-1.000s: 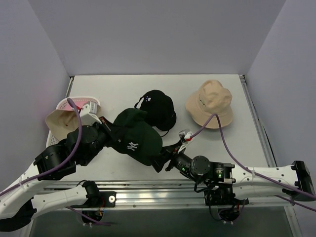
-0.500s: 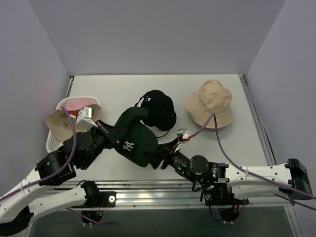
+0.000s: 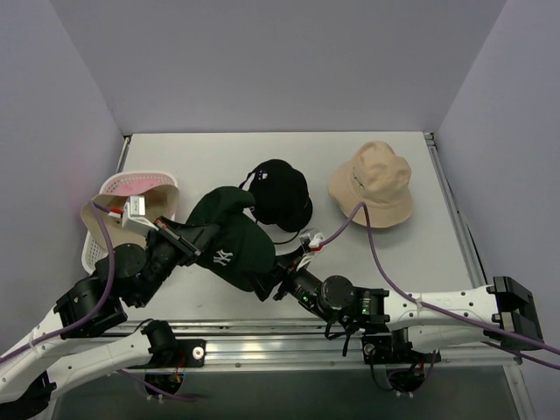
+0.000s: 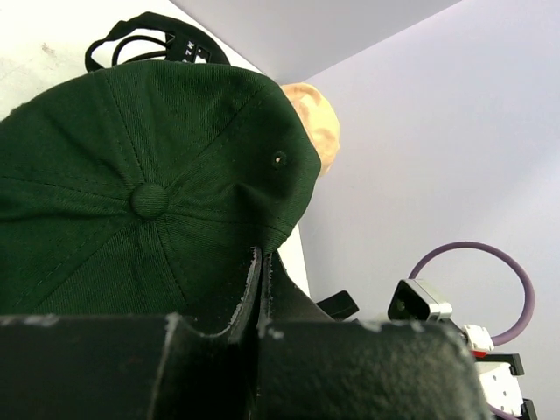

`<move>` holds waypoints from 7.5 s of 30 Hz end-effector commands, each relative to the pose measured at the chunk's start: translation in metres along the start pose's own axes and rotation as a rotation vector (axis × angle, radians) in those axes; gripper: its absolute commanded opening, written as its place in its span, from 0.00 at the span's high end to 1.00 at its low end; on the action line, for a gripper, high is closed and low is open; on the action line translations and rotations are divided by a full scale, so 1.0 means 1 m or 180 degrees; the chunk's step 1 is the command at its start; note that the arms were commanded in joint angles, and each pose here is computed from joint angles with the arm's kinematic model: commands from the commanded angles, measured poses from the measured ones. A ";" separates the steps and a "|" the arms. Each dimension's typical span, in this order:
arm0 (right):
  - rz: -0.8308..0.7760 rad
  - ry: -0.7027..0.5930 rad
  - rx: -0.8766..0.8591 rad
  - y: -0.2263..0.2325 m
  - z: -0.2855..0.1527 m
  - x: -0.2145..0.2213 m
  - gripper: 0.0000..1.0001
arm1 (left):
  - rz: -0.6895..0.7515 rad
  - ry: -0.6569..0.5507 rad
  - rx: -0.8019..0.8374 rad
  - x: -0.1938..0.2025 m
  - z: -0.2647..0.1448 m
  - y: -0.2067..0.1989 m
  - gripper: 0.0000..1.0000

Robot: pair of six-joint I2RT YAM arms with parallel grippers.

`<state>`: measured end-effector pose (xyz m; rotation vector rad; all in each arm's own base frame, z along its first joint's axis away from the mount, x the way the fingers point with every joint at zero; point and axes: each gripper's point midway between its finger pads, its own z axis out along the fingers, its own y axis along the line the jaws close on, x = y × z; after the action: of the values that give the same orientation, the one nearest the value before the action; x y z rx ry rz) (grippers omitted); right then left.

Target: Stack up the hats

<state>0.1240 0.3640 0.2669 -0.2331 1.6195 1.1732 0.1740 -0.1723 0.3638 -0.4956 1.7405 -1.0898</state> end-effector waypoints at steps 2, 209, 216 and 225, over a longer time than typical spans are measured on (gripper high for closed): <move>0.0265 -0.0368 -0.0151 0.019 0.000 -0.034 0.47 | -0.0260 -0.0162 0.0213 -0.017 -0.005 -0.019 0.98; -0.0017 0.0213 0.1752 -0.176 0.047 -0.081 0.52 | 0.1667 0.0407 -0.0489 -0.023 0.188 0.088 0.47; -0.0071 0.0126 0.1852 -0.179 0.056 -0.084 0.72 | 0.1588 0.0181 -0.0401 -0.025 0.173 0.093 0.45; -0.0143 0.0123 0.1821 -0.172 0.062 -0.095 1.00 | 0.1722 0.0170 -0.0535 -0.018 0.174 0.119 0.43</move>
<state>0.3042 0.2853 0.2157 0.0466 1.9911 0.6181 0.3447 -0.1787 0.2405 -0.0745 1.9510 -0.5942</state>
